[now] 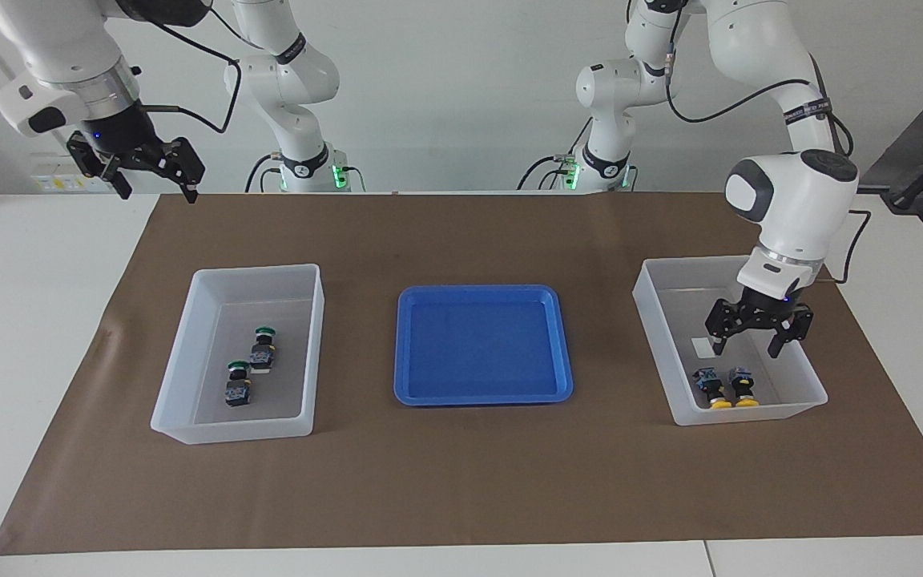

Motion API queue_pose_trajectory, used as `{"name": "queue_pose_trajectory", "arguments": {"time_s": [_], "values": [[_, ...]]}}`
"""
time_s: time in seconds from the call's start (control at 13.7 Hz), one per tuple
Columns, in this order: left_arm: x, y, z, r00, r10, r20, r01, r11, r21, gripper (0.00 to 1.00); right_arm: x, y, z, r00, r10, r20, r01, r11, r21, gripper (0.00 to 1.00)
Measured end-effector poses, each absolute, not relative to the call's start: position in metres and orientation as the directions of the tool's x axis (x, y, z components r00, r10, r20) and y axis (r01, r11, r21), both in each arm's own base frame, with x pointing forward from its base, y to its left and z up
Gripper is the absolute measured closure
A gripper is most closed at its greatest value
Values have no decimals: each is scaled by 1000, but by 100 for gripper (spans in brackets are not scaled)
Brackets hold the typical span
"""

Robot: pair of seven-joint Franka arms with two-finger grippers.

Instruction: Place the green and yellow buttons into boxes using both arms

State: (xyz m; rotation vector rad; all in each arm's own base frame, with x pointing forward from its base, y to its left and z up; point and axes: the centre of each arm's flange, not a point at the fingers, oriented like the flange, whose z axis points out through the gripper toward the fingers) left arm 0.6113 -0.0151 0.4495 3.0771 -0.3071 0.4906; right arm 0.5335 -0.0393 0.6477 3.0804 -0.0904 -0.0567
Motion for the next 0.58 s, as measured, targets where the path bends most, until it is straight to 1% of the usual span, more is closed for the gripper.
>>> {"name": "queue_pose_trajectory", "arguments": {"time_s": [0.29, 0.44, 0.58], "values": [[582, -49, 497, 947, -188, 262, -195, -981, 1, 0, 534, -39, 648, 998, -58, -35, -55, -997, 60, 0], [571, -51, 522, 949, -189, 251, -195, -981, 1, 0, 533, -38, 648, 998, -55, -35, -53, -997, 60, 0], [570, -47, 558, 953, -184, 241, -191, -982, 3, 0, 533, -37, 648, 998, -53, -35, -51, -997, 60, 0]]}}
